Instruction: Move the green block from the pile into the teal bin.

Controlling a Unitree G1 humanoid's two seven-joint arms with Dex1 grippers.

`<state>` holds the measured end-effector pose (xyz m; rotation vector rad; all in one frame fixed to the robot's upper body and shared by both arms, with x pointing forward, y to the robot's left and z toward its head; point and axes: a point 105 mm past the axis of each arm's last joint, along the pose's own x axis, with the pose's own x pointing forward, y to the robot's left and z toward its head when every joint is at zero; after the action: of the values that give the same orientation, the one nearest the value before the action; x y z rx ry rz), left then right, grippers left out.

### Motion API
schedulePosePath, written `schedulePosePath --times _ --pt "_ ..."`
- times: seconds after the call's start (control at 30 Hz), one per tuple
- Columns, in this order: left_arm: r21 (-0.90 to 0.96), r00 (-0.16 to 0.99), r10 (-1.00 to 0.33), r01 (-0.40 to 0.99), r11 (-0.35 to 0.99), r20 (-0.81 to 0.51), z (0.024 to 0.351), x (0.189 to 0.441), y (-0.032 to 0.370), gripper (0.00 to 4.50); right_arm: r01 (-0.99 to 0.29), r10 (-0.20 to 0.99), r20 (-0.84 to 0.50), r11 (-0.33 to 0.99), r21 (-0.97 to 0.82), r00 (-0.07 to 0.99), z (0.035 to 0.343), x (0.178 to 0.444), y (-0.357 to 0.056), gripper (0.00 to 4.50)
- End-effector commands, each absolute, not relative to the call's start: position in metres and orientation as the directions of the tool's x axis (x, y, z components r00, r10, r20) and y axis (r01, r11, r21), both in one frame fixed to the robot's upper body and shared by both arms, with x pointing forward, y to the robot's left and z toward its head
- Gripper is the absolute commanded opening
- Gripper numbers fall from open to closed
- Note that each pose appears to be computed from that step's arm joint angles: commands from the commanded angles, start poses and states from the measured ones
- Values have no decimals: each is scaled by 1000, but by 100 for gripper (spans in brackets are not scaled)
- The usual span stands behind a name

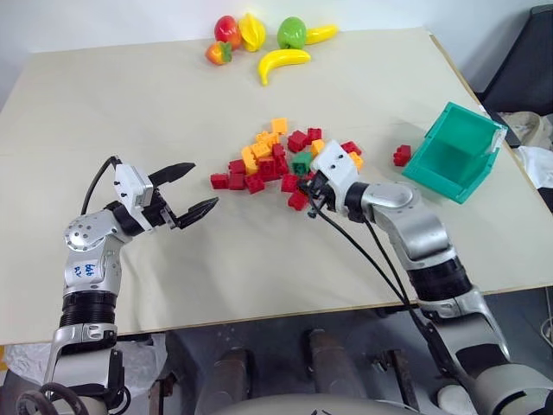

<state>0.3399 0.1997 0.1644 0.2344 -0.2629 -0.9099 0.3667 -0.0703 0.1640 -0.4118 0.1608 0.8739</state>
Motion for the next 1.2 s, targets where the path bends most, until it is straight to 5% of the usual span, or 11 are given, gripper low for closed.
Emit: schedulePosePath --times 0.03,0.13,0.23,0.6,0.93,1.2 --pt "331 586 -798 732 595 139 168 338 200 450 -771 735 -250 556 -311 631 188 360 -81 3" --pt "328 580 -803 739 589 137 168 338 199 450 -775 743 -246 542 -324 623 199 354 -100 3" --pt "327 573 -810 746 580 128 167 338 199 450 -808 760 -297 479 -344 577 202 342 -123 63" --pt "328 546 -829 766 553 123 170 342 199 450 -699 615 -334 606 -380 714 218 312 -222 444" --pt "330 551 -824 760 560 129 171 340 202 450 -702 613 -342 626 -340 712 224 312 -202 447" --pt "331 562 -815 749 575 143 170 335 200 450 -688 611 -318 666 -288 725 218 373 -130 447"
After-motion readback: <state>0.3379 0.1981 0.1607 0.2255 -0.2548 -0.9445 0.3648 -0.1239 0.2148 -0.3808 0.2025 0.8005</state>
